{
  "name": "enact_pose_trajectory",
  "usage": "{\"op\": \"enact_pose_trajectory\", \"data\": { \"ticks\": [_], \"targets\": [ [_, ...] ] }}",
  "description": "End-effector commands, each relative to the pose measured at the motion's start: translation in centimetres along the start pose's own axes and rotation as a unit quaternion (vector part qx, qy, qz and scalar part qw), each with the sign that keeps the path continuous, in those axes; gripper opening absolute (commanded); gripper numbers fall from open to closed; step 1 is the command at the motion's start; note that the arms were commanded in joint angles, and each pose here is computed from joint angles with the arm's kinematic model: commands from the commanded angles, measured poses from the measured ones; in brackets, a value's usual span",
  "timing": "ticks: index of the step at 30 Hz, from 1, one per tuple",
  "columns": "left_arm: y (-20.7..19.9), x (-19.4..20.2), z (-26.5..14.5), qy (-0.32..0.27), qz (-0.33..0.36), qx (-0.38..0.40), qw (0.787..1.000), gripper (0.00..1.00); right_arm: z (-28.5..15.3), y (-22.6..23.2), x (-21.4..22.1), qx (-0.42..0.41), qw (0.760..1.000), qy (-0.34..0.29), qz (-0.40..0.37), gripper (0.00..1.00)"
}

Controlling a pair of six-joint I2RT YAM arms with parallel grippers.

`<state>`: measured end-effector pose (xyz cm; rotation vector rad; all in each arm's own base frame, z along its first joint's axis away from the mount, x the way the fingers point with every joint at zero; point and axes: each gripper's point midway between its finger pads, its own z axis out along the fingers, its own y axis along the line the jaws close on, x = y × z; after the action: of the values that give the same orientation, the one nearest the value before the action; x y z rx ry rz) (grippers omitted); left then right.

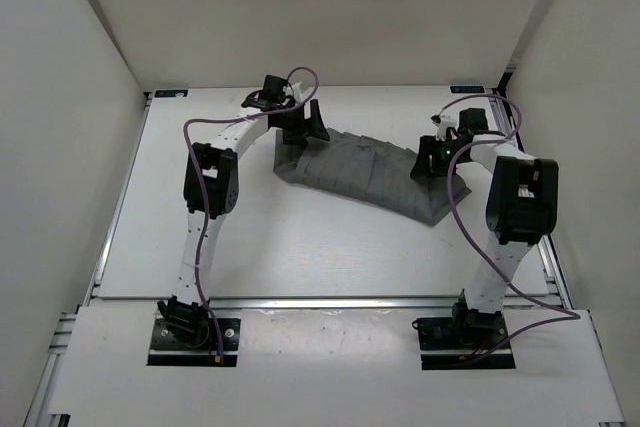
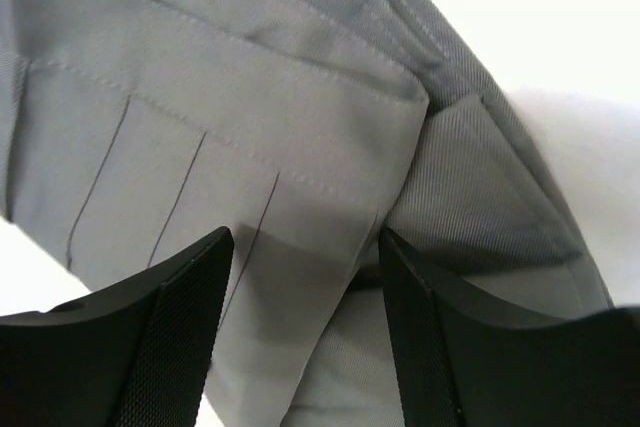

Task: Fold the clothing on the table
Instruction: Fold the skirt

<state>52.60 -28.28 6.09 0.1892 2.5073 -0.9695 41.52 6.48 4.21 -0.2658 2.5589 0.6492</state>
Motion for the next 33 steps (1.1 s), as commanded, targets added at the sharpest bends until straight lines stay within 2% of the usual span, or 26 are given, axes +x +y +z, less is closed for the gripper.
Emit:
{"op": "enact_pose_trajectory", "data": {
  "ticks": [1,3,6,7,8,9,11,12,13,20,25,28,30,32,33],
  "targets": [
    [-1.0,-0.9,-0.4,-0.010,0.006,0.023,1.000,0.89,0.5,0.0,-1.8,-0.002,1.000,-0.012,-0.020,0.64],
    [-1.2,-0.8,-0.4,-0.010,0.004,0.025,1.000,0.86,0.5,-0.3,-2.3,0.003,1.000,-0.018,-0.020,0.57],
    [-1.4,-0.9,-0.2,-0.011,0.009,0.032,0.999,0.81,0.4,0.3,-2.7,0.001,1.000,-0.021,-0.020,0.38],
    [-1.0,-1.1,-0.4,-0.014,0.006,0.027,1.000,0.78,0.4,0.3,-2.7,0.004,0.999,-0.023,-0.021,0.29],
    [-1.4,-0.8,-0.2,-0.008,0.002,0.034,0.999,0.66,0.3,0.5,-2.8,0.004,0.999,-0.026,-0.022,0.20],
    [-1.4,-0.9,-0.2,-0.010,-0.001,0.035,0.999,0.48,0.1,0.4,-2.7,0.006,0.999,-0.027,-0.018,0.15],
    [-1.7,-1.1,-0.2,-0.012,0.001,0.040,0.999,0.31,-0.2,0.6,-2.7,0.005,0.999,-0.029,-0.021,0.00],
    [-2.1,-1.1,-0.2,-0.008,0.000,0.046,0.999,0.14,-0.4,0.7,-2.7,0.004,0.999,-0.031,-0.024,0.00],
    [-1.8,-0.7,0.0,-0.001,-0.004,0.047,0.999,0.02,-0.4,1.0,-2.7,0.001,0.999,-0.032,-0.028,0.00],
    [-5.3,-2.0,-1.4,-0.019,0.034,0.065,0.997,0.00,-3.0,2.0,-3.7,-0.003,0.997,-0.065,-0.028,0.00],
    [-4.8,-1.1,-0.8,-0.007,0.038,0.050,0.998,0.00,-3.7,1.6,-3.1,0.003,0.997,-0.071,-0.027,0.00],
    [-3.5,-0.1,-0.4,0.007,0.032,0.030,0.999,0.28,-3.8,1.3,-2.9,0.000,0.997,-0.071,-0.028,0.00],
    [-3.4,-0.2,-0.5,0.005,0.031,0.022,0.999,0.38,-3.7,1.2,-2.9,0.002,0.997,-0.069,-0.024,0.00],
    [-3.5,-0.6,-0.6,0.000,0.034,0.010,0.999,0.98,-3.8,1.3,-3.4,-0.001,0.997,-0.075,-0.028,0.00],
    [-3.8,-1.2,-0.7,-0.009,0.042,0.009,0.999,0.99,-3.7,1.3,-3.4,0.000,0.997,-0.073,-0.030,0.00]
  ]
}}
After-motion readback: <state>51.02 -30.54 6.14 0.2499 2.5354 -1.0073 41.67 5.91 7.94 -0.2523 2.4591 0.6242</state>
